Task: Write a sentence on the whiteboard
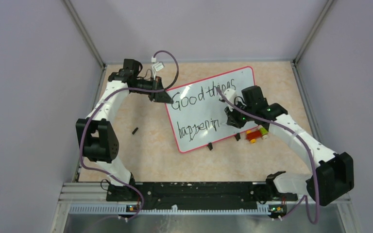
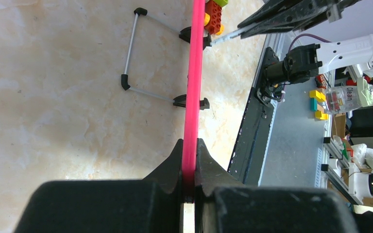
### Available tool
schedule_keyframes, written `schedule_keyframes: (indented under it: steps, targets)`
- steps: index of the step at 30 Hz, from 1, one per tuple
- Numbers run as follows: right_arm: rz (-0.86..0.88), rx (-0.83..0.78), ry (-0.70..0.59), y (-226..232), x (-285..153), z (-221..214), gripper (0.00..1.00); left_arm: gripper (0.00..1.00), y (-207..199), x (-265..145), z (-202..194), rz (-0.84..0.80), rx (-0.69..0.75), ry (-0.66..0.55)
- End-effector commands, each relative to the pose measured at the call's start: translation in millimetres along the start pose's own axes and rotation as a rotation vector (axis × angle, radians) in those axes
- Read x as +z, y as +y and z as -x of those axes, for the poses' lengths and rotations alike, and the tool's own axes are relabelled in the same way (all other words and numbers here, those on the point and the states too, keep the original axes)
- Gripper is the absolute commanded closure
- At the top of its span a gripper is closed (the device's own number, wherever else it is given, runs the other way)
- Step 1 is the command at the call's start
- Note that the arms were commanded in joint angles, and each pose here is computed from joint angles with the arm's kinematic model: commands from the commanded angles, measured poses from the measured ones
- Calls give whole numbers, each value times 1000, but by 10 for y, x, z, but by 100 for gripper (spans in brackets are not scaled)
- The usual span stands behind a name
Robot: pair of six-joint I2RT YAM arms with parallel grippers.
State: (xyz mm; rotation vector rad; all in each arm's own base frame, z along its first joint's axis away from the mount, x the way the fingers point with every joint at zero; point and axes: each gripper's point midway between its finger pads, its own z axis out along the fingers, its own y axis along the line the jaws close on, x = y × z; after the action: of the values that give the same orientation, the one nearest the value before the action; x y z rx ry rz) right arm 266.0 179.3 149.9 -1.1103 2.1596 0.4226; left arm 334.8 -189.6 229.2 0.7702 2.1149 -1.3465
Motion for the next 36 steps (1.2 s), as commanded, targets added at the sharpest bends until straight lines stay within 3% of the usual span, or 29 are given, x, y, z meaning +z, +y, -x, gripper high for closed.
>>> schedule_keyframes:
  steps: [1,25,36]
  targets:
    - [-106,-7,-134,-274,-300,417,100,100,214,-40,196,103,144,-22]
    - [-82,7,-132,-344,-99,515,100,100,230,-32,190,103,143,-21]
    - [-22,-1,-44,-128,71,179,100,100,233,-31,193,102,143,-20]
